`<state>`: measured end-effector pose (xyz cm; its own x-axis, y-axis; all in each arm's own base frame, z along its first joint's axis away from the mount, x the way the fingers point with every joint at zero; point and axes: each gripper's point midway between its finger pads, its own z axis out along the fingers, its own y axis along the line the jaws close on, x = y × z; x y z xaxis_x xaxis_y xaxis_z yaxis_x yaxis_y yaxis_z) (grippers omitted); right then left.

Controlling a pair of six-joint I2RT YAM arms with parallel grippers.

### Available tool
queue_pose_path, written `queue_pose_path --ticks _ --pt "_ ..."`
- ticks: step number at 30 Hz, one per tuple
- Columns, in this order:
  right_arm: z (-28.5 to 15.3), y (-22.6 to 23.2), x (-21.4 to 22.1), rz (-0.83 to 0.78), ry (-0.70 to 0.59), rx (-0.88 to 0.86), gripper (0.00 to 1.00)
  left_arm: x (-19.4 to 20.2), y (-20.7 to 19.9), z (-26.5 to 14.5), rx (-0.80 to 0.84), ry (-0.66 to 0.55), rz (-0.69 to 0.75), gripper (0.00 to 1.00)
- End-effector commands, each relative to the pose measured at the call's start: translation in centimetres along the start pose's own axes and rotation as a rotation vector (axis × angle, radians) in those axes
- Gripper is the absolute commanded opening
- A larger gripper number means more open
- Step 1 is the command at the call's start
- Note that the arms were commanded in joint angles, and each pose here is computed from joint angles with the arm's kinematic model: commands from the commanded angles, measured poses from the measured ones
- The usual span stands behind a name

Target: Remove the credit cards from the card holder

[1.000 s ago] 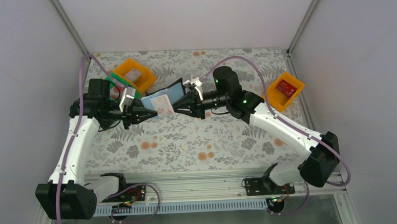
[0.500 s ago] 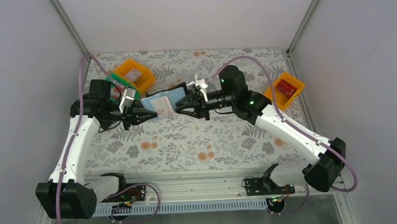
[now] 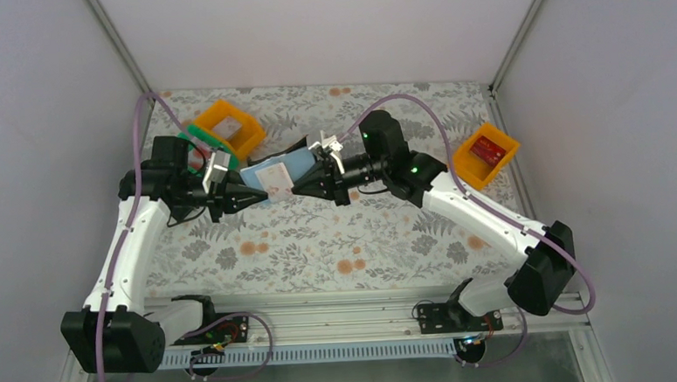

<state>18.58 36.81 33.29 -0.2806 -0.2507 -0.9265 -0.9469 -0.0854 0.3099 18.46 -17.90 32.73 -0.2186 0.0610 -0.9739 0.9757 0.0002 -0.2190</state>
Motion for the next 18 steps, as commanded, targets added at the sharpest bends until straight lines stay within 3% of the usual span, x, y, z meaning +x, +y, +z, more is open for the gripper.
queue_pose_path --ticks 1,2,5,10,13,18 --pt "-0.4 1.8 -1.7 -0.083 -0.044 -0.032 0.04 -1.2 -0.6 -0.2 0.036 -0.061 0.070 0.03" --pt "-0.5 1.8 -1.8 -0.088 -0.045 -0.030 0.04 -1.2 -0.6 -0.2 0.036 -0.062 0.071 0.03" --pt "-0.8 1.9 -1.9 -0.103 -0.043 -0.019 0.04 -1.0 -0.5 -0.2 0.037 -0.062 0.064 0.20" --pt "-1.2 2.2 -2.2 -0.122 -0.040 -0.004 0.04 -1.0 -0.5 -0.1 0.041 -0.067 0.060 0.22" --pt "-1.4 2.1 -2.2 -0.126 -0.038 0.007 0.04 -1.0 -0.5 -0.2 0.042 -0.069 0.054 0.21" --pt "-2.0 1.4 -1.8 -0.121 -0.022 0.048 0.04 -1.1 -0.7 -0.2 0.042 -0.070 0.063 0.03"
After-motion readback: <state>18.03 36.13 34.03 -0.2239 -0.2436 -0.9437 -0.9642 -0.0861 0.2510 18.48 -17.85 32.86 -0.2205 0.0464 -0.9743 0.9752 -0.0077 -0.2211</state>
